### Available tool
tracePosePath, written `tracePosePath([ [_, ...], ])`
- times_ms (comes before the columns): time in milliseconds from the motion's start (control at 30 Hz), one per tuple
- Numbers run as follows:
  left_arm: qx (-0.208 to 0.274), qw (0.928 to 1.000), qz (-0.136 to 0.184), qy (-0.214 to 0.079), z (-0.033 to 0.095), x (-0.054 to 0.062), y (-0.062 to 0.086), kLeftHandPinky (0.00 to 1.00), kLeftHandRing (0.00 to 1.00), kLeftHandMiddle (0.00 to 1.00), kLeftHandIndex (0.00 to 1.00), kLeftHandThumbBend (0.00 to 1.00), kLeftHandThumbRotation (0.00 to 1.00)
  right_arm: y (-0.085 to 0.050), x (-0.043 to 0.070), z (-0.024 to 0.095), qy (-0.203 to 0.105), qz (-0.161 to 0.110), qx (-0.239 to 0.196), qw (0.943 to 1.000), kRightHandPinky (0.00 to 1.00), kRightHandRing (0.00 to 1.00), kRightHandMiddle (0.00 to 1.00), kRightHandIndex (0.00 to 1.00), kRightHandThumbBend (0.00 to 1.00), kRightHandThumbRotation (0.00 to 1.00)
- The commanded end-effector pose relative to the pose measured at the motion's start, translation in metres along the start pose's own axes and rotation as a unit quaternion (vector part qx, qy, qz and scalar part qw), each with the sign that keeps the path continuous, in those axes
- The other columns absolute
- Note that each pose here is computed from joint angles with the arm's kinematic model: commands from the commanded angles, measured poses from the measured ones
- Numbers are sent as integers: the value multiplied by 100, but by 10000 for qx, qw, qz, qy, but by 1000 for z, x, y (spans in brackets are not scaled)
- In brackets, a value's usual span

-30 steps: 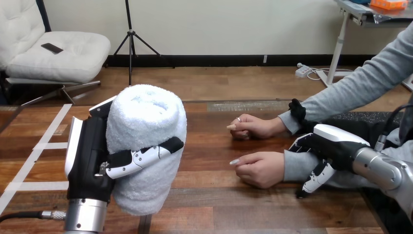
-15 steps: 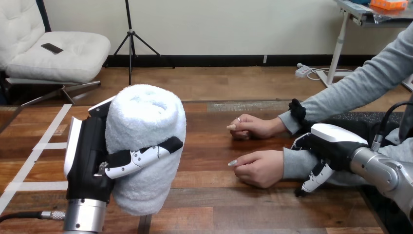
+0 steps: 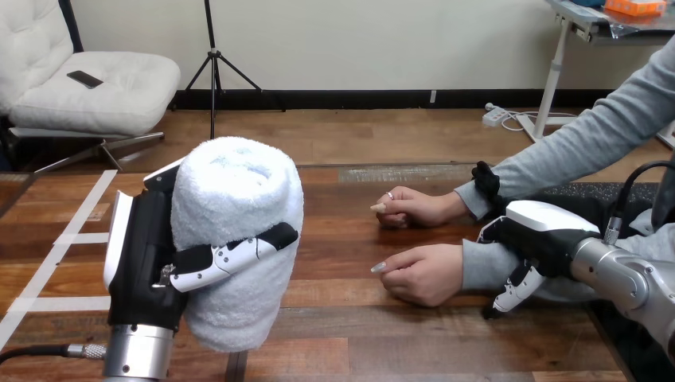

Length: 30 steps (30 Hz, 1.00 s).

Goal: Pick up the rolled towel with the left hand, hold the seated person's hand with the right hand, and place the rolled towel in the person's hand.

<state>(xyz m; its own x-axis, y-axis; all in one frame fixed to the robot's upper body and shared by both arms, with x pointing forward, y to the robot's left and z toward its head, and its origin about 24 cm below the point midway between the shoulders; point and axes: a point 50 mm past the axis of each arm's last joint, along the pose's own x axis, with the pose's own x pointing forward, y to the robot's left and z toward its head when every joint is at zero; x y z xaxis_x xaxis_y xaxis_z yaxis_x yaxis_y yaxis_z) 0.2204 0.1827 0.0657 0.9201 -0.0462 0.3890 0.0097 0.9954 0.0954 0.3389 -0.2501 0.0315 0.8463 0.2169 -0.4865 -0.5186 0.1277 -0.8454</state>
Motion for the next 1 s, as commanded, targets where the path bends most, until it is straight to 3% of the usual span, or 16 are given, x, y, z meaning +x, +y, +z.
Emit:
tracePosePath([
  [0, -70, 9977, 65, -675, 22, 13, 1, 26, 31, 37, 39, 57, 0, 14, 5, 5, 39, 331, -152, 9993, 47, 51, 56, 60, 90, 11],
  [633, -61, 9978, 67, -664, 22, 12, 2, 26, 31, 37, 39, 56, 0, 14, 4, 6, -125, 207, -93, 9997, 38, 43, 49, 50, 71, 10],
  [967, -63, 9977, 77, -665, 21, 13, 2, 26, 31, 38, 39, 56, 0, 13, 2, 6, -238, 55, 89, 9997, 37, 41, 47, 49, 59, 16],
])
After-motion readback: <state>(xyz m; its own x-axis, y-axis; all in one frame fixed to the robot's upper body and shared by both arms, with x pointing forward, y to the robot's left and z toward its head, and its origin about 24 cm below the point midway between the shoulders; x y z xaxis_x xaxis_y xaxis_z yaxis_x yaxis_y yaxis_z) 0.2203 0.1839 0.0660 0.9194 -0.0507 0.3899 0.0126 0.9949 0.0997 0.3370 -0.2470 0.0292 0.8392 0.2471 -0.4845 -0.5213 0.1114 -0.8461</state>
